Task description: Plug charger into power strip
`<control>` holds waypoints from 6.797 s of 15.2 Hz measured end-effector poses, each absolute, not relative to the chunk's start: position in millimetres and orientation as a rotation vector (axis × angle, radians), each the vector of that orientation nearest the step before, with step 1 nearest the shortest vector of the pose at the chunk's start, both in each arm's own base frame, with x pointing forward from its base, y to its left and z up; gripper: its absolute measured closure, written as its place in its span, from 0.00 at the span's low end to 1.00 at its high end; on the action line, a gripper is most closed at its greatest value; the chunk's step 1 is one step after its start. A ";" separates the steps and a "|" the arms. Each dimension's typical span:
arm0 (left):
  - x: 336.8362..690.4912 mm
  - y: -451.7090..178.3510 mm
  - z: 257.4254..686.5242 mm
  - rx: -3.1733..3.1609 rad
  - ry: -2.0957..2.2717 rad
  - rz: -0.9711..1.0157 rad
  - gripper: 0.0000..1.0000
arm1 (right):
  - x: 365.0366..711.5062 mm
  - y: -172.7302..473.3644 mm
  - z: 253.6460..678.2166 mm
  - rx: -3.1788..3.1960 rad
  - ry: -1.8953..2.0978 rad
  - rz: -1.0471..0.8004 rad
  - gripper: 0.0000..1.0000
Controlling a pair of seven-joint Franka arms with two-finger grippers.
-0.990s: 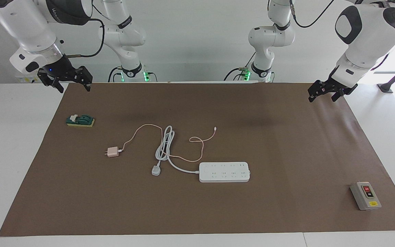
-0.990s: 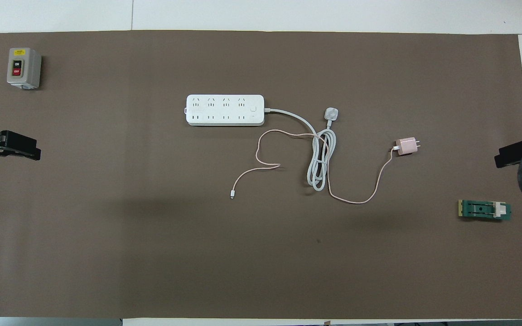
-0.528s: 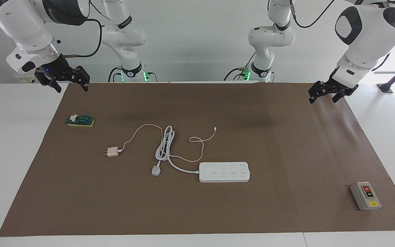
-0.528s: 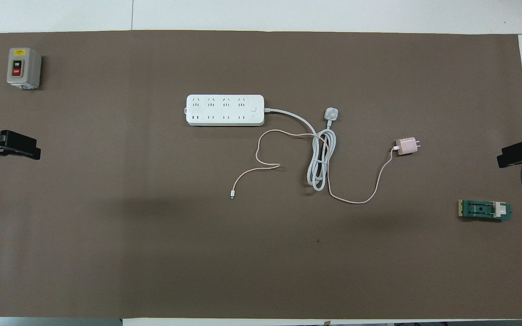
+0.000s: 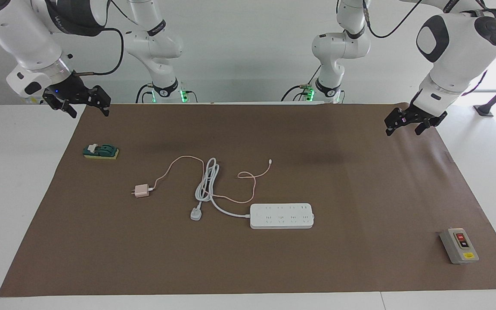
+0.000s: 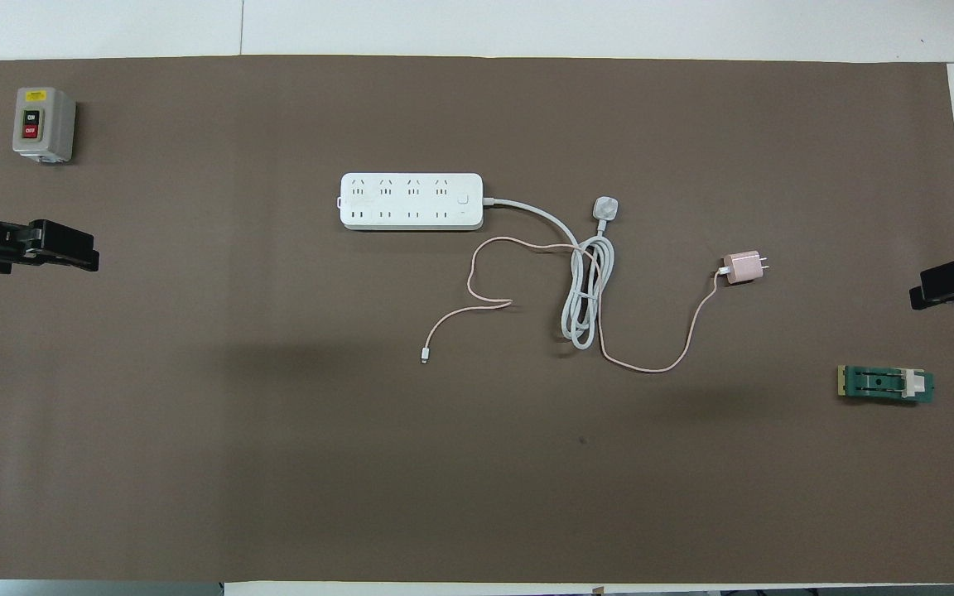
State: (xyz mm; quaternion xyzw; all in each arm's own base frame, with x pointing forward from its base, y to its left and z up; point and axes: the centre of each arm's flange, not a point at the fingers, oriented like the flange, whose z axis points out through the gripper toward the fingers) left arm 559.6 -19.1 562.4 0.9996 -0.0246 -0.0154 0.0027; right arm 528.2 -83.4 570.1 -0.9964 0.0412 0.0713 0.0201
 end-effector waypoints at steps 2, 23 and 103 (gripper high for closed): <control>560.6 -23.2 561.5 3.136 -0.065 -0.043 0.00 | 540.4 -81.9 542.3 -3.015 0.334 0.273 0.00; 572.7 -93.0 547.7 3.065 -0.124 -0.139 0.00 | 606.3 -138.0 273.8 -2.111 1.424 0.765 0.00; 635.6 -197.4 296.3 1.601 0.007 -0.083 0.15 | 657.1 353.6 382.4 -1.679 1.674 0.788 0.49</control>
